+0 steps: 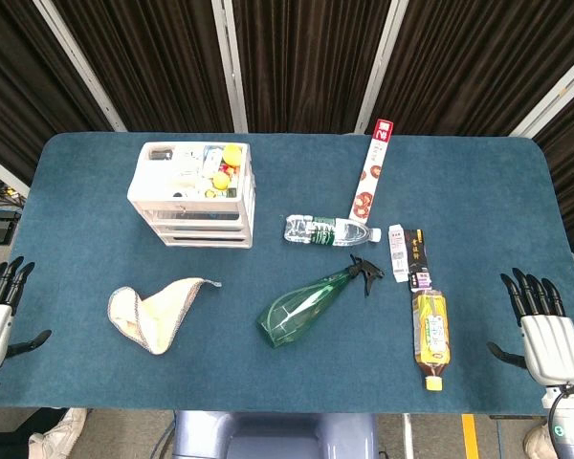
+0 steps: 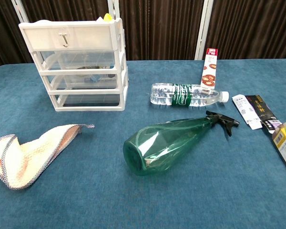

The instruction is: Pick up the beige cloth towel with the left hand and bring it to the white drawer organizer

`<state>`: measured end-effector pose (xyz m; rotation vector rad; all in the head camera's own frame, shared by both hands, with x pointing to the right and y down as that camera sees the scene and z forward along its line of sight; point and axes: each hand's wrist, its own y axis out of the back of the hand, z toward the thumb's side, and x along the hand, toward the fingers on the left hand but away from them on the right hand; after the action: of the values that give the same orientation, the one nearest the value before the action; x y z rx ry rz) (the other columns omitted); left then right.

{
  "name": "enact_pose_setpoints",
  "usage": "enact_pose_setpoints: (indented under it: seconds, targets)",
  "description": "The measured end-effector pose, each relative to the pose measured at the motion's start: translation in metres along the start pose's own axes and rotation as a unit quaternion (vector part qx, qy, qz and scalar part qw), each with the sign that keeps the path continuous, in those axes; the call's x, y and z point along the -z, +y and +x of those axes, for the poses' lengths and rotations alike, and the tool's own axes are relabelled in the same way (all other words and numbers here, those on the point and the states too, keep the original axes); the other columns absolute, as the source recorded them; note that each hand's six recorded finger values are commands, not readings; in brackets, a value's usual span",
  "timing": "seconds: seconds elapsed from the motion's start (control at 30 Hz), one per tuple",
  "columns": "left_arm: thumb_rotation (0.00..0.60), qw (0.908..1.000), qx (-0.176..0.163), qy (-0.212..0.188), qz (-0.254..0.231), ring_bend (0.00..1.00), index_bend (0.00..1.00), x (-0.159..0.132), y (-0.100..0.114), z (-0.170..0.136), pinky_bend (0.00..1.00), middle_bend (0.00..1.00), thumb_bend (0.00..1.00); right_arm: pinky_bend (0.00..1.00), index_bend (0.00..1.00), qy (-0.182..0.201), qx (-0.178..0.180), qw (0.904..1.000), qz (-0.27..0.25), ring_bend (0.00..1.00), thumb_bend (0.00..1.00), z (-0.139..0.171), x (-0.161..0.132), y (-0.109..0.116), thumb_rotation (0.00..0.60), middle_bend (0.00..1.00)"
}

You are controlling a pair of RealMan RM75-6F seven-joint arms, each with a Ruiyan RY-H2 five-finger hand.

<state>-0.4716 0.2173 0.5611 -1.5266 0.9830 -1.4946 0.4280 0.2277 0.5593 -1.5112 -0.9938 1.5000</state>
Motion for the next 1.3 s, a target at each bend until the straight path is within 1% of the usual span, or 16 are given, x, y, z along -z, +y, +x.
enact_pose_setpoints:
  seconds: [0.4,0.53,0.67,0.73,0.83,1.0,1.13,1.3]
  targets:
    - [0.6,1.0,0.0,0.001,0.001,0.0,0.02,0.0,0.001,-0.002,0.0,0.0,0.08,0.0,0.0,0.004,0.0,1.0,-0.001,0.0,0.0,0.001,-0.002,0.001,0.6,0.0]
    - [0.6,1.0,0.003,0.001,0.002,0.0,0.05,0.0,-0.001,-0.002,0.0,0.0,0.09,0.0,0.0,0.005,-0.002,1.0,-0.001,0.0,0.0,0.0,-0.002,0.0,0.6,0.0]
    - [0.6,0.9999,0.014,0.001,0.004,0.0,0.1,0.0,-0.005,-0.002,0.0,0.0,0.09,0.0,0.0,0.004,-0.004,1.0,-0.002,0.0,0.0,0.0,-0.002,-0.001,0.6,0.0]
    - [0.6,0.9997,0.022,0.002,0.003,0.0,0.12,-0.001,-0.008,-0.002,0.0,0.0,0.09,0.0,0.0,0.004,-0.005,1.0,-0.002,0.0,0.0,0.0,-0.002,-0.002,0.6,0.0]
    - [0.6,0.9992,0.039,0.002,0.001,0.0,0.13,-0.004,-0.013,0.0,0.0,0.0,0.09,0.0,0.0,0.006,-0.003,1.0,-0.007,0.0,0.0,0.0,-0.003,0.0,0.6,0.0]
    - [0.6,0.9965,0.083,-0.001,0.007,0.0,0.13,-0.016,-0.03,0.008,0.02,0.0,0.09,0.0,0.0,0.013,0.004,0.9998,-0.012,0.0,0.0,0.001,-0.004,0.002,0.6,0.0]
    - [0.6,0.9935,0.108,-0.018,0.031,0.0,0.13,-0.03,-0.043,0.016,0.03,0.0,0.09,0.0,0.0,0.011,0.005,0.9998,-0.014,0.0,0.0,0.001,-0.003,0.002,0.6,0.0]
    - [0.6,0.9872,0.139,-0.044,0.065,0.0,0.13,-0.051,-0.069,0.024,0.03,0.0,0.09,0.0,0.0,0.007,0.004,0.9998,-0.02,0.0,0.0,0.0,-0.001,0.002,0.6,0.0]
